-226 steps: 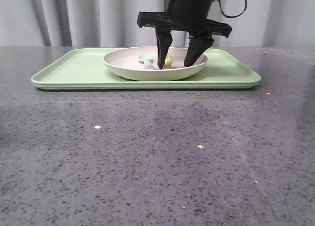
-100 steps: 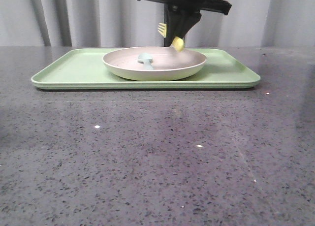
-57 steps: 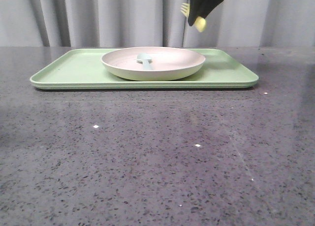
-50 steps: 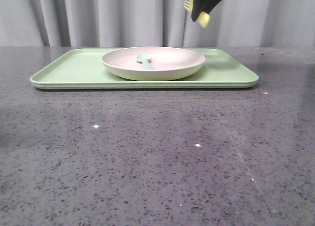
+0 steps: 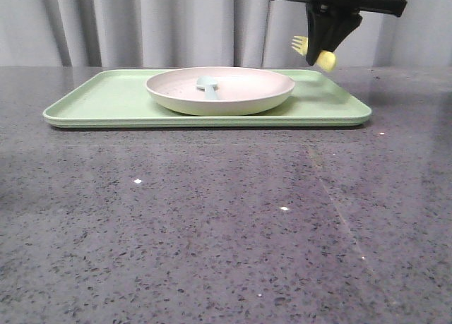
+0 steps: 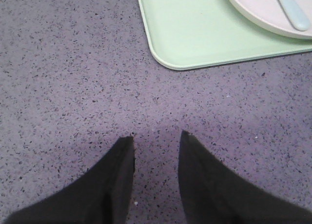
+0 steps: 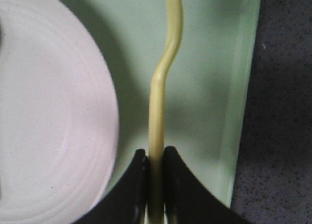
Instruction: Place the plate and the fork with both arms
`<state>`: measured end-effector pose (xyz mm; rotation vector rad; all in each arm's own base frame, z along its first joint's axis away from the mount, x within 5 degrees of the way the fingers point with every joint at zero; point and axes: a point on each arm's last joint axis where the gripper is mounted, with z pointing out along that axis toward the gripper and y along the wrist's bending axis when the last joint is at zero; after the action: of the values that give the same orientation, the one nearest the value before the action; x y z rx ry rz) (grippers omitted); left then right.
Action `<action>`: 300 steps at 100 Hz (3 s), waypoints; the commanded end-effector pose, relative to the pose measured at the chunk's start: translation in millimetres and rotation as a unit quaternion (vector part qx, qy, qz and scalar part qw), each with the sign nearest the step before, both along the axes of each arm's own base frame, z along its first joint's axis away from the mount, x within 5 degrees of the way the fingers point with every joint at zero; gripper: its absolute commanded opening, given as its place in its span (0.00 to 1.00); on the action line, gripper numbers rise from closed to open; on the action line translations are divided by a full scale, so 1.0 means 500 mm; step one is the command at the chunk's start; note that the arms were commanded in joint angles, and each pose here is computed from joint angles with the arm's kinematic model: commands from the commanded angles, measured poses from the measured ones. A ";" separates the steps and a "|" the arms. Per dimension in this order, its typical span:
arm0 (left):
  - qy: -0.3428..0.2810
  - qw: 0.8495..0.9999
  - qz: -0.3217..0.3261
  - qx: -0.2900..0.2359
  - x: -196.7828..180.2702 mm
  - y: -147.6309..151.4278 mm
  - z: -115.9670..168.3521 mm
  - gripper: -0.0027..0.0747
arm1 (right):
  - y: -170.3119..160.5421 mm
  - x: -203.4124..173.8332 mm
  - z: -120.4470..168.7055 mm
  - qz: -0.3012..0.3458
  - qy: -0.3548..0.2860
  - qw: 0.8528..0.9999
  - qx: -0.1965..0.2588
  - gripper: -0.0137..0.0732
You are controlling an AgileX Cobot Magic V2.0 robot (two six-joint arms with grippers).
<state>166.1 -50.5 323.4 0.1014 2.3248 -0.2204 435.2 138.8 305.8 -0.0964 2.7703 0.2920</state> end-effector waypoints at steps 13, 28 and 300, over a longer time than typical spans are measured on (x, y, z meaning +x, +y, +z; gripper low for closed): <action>-0.041 0.999 0.003 -0.015 0.004 0.000 0.028 0.33 | -0.034 -0.029 0.045 -0.004 0.007 1.000 0.007 0.13; -0.041 0.999 0.003 -0.015 0.004 0.000 0.028 0.33 | -0.044 -0.024 0.032 0.002 0.021 0.999 0.045 0.13; -0.134 0.989 0.037 -0.046 -0.003 0.013 0.060 0.33 | -0.120 -0.234 0.221 -0.007 -0.213 0.977 0.022 0.49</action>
<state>167.6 -45.0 333.8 -0.0038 2.1886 -0.2191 342.3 88.2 387.6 -0.1187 2.5288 0.2928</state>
